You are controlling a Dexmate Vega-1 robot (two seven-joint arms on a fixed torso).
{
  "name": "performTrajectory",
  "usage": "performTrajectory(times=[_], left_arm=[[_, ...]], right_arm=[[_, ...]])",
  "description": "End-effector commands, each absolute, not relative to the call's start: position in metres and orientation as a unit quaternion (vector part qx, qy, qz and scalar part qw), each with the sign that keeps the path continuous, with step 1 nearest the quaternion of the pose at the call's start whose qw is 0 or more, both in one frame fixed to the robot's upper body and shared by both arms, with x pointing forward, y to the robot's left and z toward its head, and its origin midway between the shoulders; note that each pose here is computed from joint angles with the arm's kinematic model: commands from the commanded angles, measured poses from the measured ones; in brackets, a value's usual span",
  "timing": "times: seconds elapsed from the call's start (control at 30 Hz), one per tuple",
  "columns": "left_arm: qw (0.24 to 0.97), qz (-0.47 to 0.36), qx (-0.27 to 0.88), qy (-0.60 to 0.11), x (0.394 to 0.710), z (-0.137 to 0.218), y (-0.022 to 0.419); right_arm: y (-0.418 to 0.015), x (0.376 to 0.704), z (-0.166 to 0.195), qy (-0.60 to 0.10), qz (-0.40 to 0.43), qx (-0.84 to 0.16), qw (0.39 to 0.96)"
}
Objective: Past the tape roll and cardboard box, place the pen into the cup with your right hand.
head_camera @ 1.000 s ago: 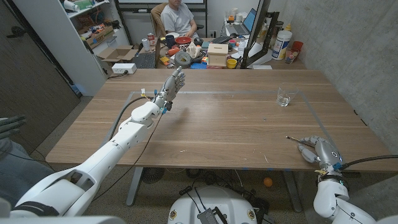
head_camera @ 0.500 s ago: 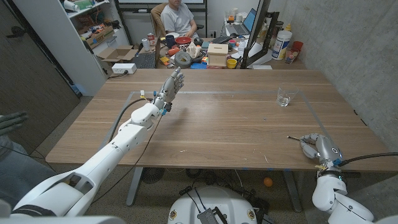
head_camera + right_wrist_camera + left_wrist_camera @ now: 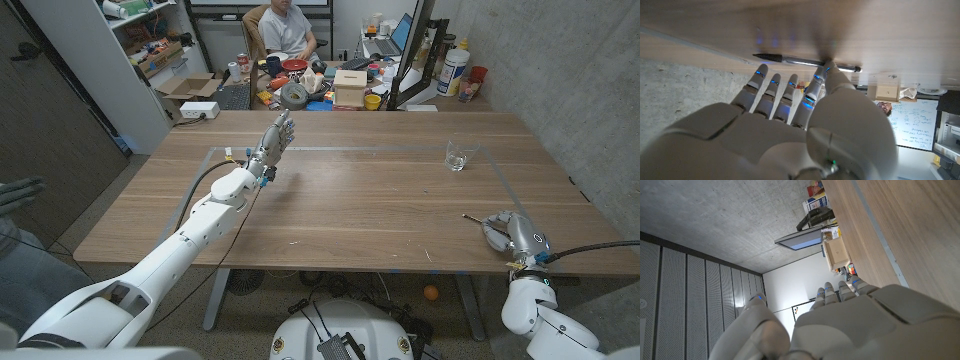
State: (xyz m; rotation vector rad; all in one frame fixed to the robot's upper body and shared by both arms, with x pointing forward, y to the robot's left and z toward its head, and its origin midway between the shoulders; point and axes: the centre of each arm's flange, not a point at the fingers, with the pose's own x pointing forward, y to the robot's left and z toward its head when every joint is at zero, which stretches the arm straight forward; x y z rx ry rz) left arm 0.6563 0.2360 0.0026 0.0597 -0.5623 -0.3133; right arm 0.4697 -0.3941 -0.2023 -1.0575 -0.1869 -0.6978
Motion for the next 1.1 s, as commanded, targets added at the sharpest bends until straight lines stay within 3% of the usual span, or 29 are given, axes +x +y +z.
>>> performTrajectory(times=[0.03, 1.1], left_arm=[[0.948, -0.151, 0.027, -0.277, 0.655, 0.001, 0.236], [0.946, -0.159, 0.029, -0.281, 0.660, 0.006, 0.237]], right_arm=[[-0.396, 0.467, -0.197, -0.098, -0.331, -0.492, 0.799], [-0.389, 0.449, -0.170, -0.127, -0.361, -0.483, 0.787]])
